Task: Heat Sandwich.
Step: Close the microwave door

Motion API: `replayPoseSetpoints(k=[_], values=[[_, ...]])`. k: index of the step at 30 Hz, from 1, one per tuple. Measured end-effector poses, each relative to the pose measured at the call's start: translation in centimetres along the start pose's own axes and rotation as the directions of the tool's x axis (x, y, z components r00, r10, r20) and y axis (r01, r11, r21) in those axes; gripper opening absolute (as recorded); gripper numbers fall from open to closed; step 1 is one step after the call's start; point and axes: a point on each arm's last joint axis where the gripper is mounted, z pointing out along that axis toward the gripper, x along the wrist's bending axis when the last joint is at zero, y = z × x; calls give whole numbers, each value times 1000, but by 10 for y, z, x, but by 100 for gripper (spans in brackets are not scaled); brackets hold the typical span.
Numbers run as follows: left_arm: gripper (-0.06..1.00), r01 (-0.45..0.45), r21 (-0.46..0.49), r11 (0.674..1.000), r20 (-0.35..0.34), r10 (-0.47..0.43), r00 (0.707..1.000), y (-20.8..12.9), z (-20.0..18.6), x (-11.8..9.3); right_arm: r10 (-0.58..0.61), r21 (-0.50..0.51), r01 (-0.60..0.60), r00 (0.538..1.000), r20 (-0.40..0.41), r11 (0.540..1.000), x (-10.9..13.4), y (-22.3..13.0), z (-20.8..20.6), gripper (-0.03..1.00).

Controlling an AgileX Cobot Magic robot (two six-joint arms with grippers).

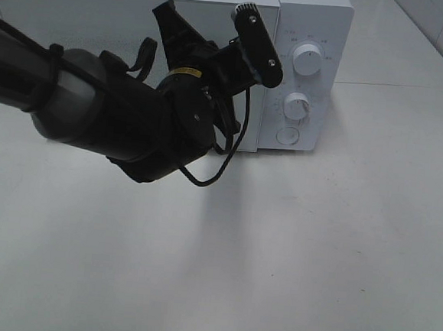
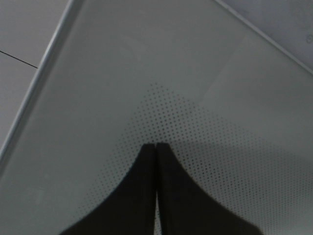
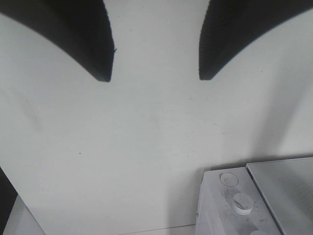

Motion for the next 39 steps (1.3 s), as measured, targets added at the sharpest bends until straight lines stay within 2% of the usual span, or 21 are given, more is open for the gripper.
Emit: replayPoseSetpoints(k=[39], values=[[0, 1, 32, 1000, -1, -1, 1000, -12, 9, 3, 0, 0, 0, 1000, 0, 1000, 0, 0, 0, 53]])
